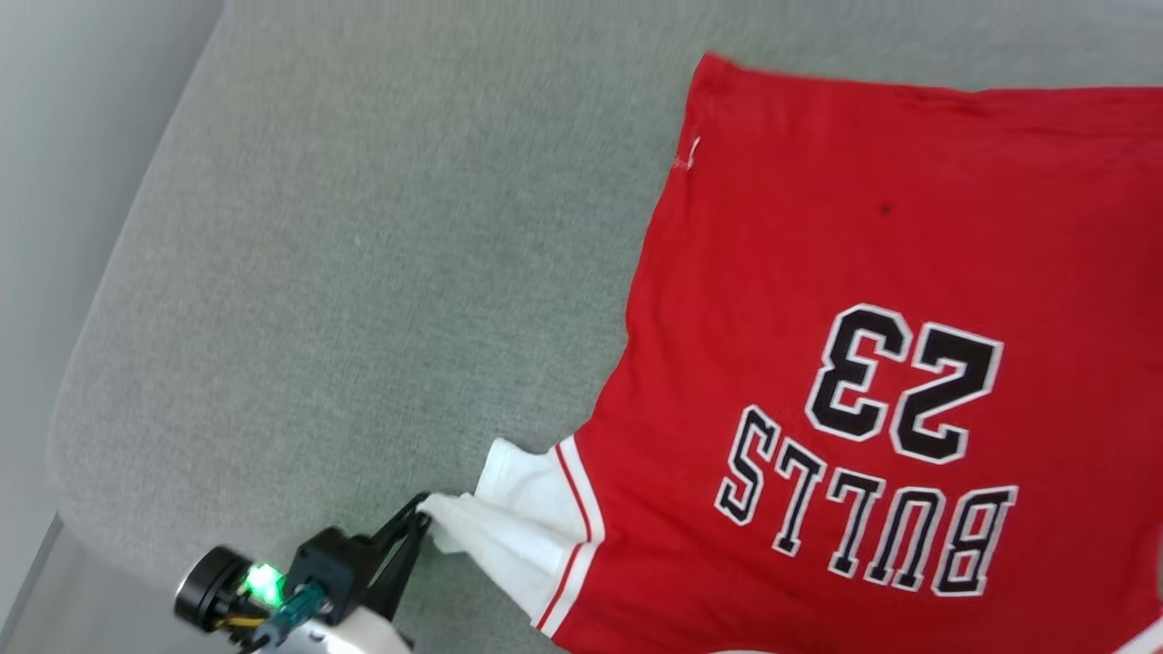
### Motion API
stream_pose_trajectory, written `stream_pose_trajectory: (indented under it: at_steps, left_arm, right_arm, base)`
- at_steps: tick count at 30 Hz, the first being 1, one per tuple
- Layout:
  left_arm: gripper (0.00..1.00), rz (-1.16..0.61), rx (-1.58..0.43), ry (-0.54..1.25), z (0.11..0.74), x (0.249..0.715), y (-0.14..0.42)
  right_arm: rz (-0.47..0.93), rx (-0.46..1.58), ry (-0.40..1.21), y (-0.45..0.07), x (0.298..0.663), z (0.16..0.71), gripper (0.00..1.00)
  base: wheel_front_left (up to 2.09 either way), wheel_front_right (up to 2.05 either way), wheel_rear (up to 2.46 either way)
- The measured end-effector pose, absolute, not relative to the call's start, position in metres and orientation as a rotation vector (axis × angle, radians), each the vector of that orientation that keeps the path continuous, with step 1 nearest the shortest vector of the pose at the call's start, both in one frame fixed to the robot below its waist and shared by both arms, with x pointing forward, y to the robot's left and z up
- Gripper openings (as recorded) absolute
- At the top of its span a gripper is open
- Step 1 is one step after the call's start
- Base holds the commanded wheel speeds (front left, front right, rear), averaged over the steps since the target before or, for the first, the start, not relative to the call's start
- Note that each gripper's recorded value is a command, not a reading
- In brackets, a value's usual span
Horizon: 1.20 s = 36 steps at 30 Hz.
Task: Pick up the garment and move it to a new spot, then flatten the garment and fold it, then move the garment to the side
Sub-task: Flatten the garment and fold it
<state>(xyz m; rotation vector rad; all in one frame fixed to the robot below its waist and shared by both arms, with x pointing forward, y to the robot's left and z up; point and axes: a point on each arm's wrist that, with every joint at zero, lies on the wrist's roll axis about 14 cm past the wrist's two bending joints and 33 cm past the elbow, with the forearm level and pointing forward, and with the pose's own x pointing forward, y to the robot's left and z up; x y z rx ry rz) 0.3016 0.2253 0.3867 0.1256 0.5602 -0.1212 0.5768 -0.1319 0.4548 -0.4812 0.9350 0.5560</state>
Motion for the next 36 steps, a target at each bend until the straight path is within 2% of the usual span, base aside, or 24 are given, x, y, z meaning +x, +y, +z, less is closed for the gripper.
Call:
stream_pose_trajectory:
  at_steps: [7, 12, 20, 29, 33, 36]
  left_arm:
    - [0.0, -0.115, 0.122, 0.533, 0.398, 0.284, 0.229]
    - [0.0, -0.126, 0.122, 0.517, 0.403, 0.279, 0.228]
    - [0.0, -0.194, 0.127, 0.49, 0.406, 0.288, 0.212]
    - [0.0, -0.26, 0.131, 0.483, 0.403, 0.305, 0.197]
    - [0.0, -0.268, 0.13, 0.489, 0.4, 0.307, 0.194]
    - [0.0, -0.273, 0.123, 0.492, 0.399, 0.307, 0.192]
  right_arm:
    - [0.586, -0.535, 0.844, -0.153, 0.527, 0.501, 0.0]
    - [0.556, -0.561, 0.87, -0.193, 0.479, 0.51, 0.0]
    - [0.449, -0.484, 1.112, -0.275, 0.376, 0.465, 0.0]
    - [0.41, -0.316, 1.393, -0.308, 0.255, 0.398, 0.0]
    - [0.403, -0.238, 1.433, -0.303, 0.229, 0.378, 0.0]
    - [0.397, -0.211, 1.405, -0.299, 0.229, 0.375, 0.0]
  base:
    - [0.0, 0.0, 0.0]
    - [0.0, 0.0, 0.0]
    - [0.0, 0.0, 0.0]
    - [0.0, 0.0, 0.0]
    - [0.0, 0.0, 0.0]
    - [0.0, 0.0, 0.0]
